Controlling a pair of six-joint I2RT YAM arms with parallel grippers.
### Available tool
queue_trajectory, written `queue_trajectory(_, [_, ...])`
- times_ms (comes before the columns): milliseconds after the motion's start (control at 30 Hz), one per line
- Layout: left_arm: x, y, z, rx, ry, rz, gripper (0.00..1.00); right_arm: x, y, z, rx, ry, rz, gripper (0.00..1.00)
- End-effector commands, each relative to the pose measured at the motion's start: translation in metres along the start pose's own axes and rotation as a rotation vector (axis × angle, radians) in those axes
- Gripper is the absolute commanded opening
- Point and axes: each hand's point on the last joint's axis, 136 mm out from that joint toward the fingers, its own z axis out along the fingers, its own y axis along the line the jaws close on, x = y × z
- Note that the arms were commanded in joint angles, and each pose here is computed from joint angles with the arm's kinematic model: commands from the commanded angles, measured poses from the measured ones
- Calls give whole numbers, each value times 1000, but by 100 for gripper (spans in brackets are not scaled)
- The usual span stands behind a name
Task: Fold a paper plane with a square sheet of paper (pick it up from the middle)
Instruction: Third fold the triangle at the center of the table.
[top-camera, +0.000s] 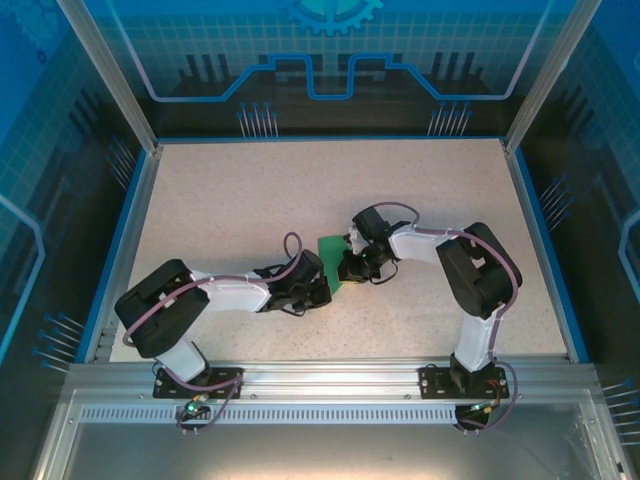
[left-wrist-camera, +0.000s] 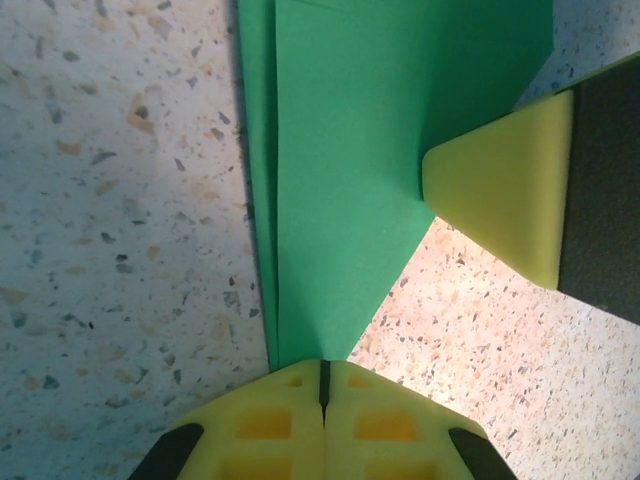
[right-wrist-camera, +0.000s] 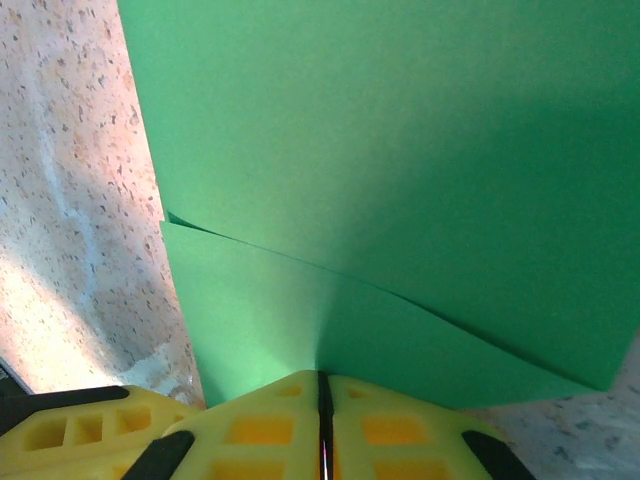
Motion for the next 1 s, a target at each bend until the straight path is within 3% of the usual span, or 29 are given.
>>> queue_trajectory(0, [43,47,-2,-174,147,-1,5,-8,-46,11,157,-21,74,9])
queue_trajectory(367, [46,45,-13,-166,135,2,6,-15,-43,4,149,-32,67,9])
queue_trajectory(500, [31,36,-23,-170,75,25,11,-22,-24,-8,93,-61,44,11])
queue_trajectory(733, [-24,-8,-53,-71,-89,71,24,-40,17,-67,-1,-229,-42,25])
queue_trajectory(967, [-53,-34,-51,8,-152,105,37,-47,-7,-90,19,-332,25,49])
